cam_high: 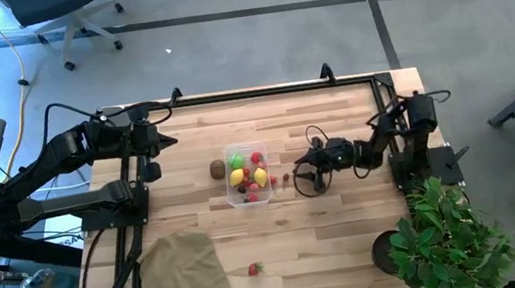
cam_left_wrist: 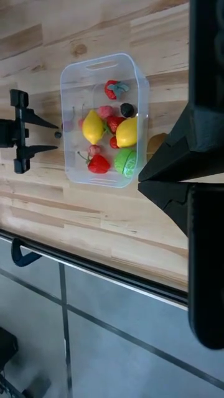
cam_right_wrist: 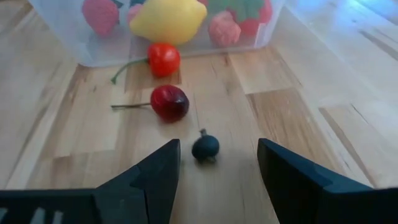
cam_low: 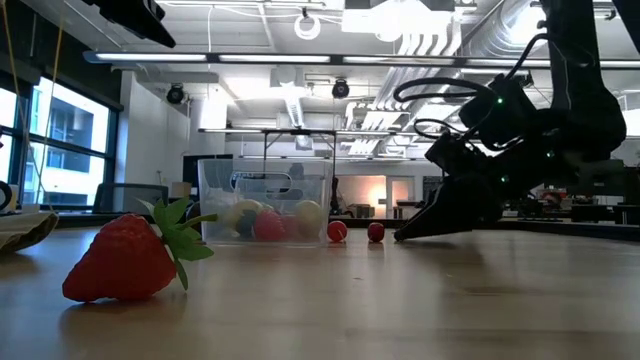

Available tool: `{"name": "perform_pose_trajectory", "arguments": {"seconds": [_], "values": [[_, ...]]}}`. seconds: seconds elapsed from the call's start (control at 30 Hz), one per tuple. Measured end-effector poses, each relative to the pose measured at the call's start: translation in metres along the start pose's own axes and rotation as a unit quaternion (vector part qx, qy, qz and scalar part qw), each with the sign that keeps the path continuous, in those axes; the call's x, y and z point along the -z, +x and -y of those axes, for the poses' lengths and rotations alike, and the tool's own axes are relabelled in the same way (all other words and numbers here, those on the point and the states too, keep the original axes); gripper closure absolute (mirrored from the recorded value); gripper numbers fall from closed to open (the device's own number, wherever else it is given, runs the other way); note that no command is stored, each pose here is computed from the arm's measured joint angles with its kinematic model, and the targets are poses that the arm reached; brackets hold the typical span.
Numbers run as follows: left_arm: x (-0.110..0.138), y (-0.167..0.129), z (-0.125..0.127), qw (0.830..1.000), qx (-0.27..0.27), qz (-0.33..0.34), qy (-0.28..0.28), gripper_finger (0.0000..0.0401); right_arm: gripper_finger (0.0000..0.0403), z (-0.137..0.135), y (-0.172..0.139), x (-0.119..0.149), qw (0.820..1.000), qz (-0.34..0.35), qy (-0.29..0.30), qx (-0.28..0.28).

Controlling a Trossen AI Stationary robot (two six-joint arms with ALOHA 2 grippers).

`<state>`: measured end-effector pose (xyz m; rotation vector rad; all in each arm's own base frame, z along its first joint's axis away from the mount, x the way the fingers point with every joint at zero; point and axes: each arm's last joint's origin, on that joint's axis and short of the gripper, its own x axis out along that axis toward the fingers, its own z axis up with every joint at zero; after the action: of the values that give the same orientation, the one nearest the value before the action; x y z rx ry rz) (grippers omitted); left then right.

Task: Pick and placing Produce into tupperware
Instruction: Put the blueberry into the transparent bin

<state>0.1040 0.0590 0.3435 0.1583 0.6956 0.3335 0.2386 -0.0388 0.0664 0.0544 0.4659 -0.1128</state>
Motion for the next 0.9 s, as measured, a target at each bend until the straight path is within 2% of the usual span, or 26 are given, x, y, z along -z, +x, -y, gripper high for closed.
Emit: {"name": "perform_pose_trajectory", "arguments": {"seconds": [0.47, 0.77, 0.9], "values": [[0.0, 0.0, 0.0, 1.0, 0.0, 0.0, 0.0, 0.04, 0.0218, 0.0008, 0.0084, 0.0021, 1.0, -0.015, 0.011, -0.009], [0.0, 0.0001, 0.0, 1.0, 0.0, 0.0, 0.0, 0.04, 0.0261, 0.0006, 0.0084, 0.0046, 0.999, -0.027, 0.011, -0.016], [0.0, 0.0001, 0.0, 1.0, 0.0, 0.0, 0.0, 0.04, 0.0269, 0.0005, 0.0082, 0.0074, 0.999, -0.042, -0.009, -0.017]]}}
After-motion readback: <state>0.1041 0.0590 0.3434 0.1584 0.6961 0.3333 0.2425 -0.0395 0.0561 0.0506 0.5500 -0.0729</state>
